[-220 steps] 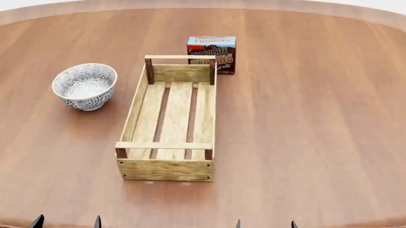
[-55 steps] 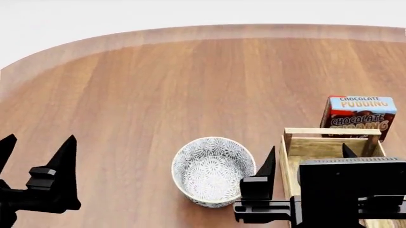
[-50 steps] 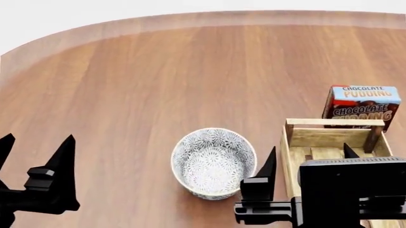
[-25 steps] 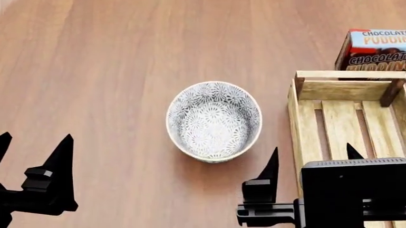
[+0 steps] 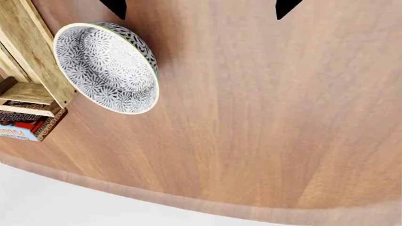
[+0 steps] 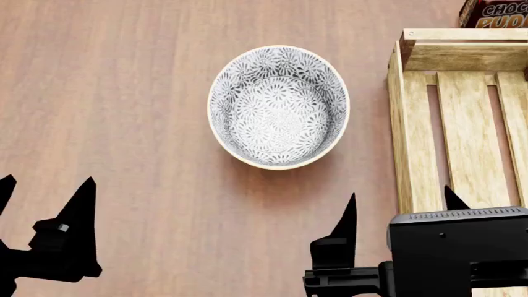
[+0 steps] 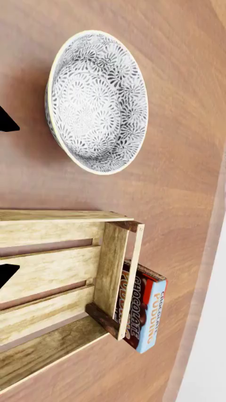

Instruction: Pick up the bowl on the left and put it in the tray.

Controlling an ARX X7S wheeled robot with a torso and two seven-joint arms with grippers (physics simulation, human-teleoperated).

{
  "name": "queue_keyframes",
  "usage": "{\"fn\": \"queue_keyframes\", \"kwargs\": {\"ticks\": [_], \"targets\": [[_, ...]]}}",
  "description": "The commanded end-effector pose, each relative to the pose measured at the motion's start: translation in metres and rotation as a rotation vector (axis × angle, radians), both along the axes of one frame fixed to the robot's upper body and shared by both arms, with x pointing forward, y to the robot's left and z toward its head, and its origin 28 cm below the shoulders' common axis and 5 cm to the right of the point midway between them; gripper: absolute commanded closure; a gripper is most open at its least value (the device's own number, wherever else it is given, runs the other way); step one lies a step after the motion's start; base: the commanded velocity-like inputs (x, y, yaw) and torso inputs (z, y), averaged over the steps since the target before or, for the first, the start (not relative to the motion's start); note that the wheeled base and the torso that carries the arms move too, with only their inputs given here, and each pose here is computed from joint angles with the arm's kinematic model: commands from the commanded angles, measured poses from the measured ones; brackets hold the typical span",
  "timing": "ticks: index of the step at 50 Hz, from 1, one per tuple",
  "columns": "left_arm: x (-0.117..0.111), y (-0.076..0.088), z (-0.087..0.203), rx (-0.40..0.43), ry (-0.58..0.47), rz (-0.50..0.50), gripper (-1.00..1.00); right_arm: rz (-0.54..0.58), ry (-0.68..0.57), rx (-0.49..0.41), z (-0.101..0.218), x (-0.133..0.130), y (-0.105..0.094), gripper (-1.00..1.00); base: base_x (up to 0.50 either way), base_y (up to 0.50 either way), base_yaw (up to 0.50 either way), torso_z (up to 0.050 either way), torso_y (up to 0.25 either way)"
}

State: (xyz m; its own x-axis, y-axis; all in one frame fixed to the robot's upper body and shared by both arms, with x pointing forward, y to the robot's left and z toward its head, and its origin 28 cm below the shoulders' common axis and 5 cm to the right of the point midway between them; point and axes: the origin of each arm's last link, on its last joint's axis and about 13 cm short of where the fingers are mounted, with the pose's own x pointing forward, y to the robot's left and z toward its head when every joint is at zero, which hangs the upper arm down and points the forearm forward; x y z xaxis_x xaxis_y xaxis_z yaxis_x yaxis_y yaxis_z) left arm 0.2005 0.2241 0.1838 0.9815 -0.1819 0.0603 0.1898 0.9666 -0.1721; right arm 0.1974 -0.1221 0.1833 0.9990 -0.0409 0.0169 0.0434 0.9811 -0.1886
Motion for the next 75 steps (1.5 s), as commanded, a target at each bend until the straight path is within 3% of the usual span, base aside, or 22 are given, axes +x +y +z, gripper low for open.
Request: {"fn": "queue_keyframes", "kwargs": {"ticks": [1,7,10,13,14,17,18,20,22,28,40,48,66,75], "targets": [[0.0,-0.001,-0.004,0.008,0.023,-0.006,-1.0,0.043,-0.009,-0.039,-0.002,0.003,0.0,-1.0,0.0,0.0,0.0,0.0,0.0],[-0.001,0.0,-0.006,0.017,0.021,0.007,-1.0,0.116,-0.024,-0.149,-0.007,0.01,-0.001,-1.0,0.0,0.0,0.0,0.0,0.0],[-0.001,0.0,-0.01,0.027,0.029,0.016,-1.0,0.141,-0.047,-0.292,-0.005,0.025,-0.003,-1.0,0.0,0.0,0.0,0.0,0.0],[-0.001,0.0,-0.012,0.029,0.025,0.023,-1.0,0.157,-0.079,-0.377,0.0,0.037,-0.004,-1.0,0.0,0.0,0.0,0.0,0.0],[-0.002,0.001,-0.013,0.029,0.026,0.024,-1.0,0.187,-0.114,-0.464,0.004,0.043,-0.005,-1.0,0.0,0.0,0.0,0.0,0.0],[-0.002,0.001,-0.015,0.03,0.028,0.025,-1.0,0.254,-0.124,-0.537,0.009,0.05,-0.004,-1.0,0.0,0.0,0.0,0.0,0.0],[-0.002,0.001,-0.016,0.031,0.032,0.025,-1.0,0.333,-0.078,-0.557,0.012,0.053,-0.004,-1.0,0.0,0.0,0.0,0.0,0.0],[-0.002,0.002,-0.017,0.031,0.034,0.024,-1.0,0.37,-0.044,-0.572,0.015,0.06,-0.004,-1.0,0.0,0.0,0.0,0.0,0.0],[-0.003,0.002,-0.016,0.028,0.033,0.025,-1.0,0.432,-0.032,-0.661,0.017,0.068,-0.004,-1.0,0.0,0.0,0.0,0.0,0.0],[-0.002,0.003,-0.016,0.028,0.031,0.026,-1.0,0.492,-0.006,-0.831,0.018,0.088,0.0,-1.0,0.0,0.0,0.0,0.0,0.0],[-0.003,0.004,-0.016,0.03,0.029,0.026,-1.0,0.544,0.055,-0.977,0.022,0.115,0.006,-1.0,0.0,0.0,0.0,0.0,0.0],[-0.005,0.005,-0.016,0.027,0.026,0.023,-1.0,0.561,0.109,-1.028,0.017,0.136,0.007,-1.0,0.0,0.0,0.0,0.0,0.0],[-0.009,0.007,-0.017,0.026,0.021,0.017,-1.0,0.593,0.185,-1.056,-0.011,0.177,0.01,-1.0,0.0,0.0,0.0,0.0,0.0],[-0.008,0.009,-0.019,0.026,0.025,0.023,-1.0,0.591,0.185,-1.027,-0.027,0.186,0.012,-1.0,0.0,0.0,0.0,0.0,0.0]]}}
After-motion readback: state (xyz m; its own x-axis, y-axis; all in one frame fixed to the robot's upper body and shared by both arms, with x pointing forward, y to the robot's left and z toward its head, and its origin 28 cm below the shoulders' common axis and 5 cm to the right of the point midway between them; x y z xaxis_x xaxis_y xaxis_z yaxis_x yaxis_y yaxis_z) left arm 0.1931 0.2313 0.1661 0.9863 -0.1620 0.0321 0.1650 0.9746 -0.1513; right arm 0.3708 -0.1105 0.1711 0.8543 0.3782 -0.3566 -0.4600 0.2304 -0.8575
